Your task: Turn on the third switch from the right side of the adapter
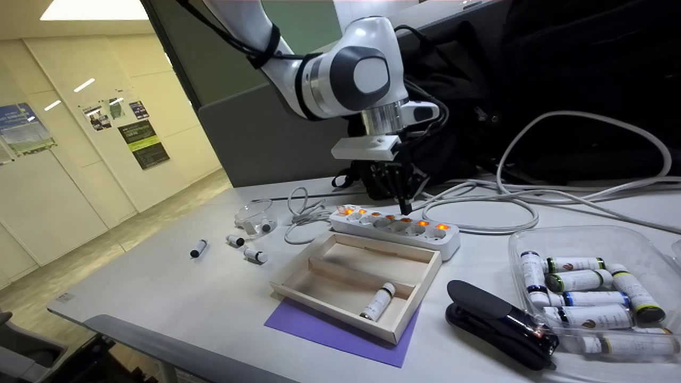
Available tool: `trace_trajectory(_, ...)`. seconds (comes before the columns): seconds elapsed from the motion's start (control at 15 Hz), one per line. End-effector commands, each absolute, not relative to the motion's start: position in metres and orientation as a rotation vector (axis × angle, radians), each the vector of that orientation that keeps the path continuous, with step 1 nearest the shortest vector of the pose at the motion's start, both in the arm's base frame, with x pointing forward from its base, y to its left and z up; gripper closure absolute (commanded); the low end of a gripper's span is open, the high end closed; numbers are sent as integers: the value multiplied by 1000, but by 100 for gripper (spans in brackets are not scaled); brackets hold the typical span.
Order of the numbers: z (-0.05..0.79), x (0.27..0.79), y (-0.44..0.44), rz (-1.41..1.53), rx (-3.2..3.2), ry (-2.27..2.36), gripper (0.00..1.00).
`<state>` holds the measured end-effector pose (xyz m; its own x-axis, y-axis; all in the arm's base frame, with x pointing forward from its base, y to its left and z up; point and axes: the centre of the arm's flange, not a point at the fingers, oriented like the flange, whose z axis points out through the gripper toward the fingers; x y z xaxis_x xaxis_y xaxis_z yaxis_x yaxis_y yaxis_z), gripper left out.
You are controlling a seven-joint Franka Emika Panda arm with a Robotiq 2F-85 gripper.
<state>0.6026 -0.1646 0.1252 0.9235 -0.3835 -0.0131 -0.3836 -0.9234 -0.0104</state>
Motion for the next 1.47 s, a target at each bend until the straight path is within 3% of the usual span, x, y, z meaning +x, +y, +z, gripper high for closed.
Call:
trace_trajectory(0.0,122,605,-162,11,-3073,637,100)
trace_trajectory(0.6,106,605,-165,-98,-3092,631,100)
trace_trajectory(1.4,87,594,-165,28,-3089,673,100)
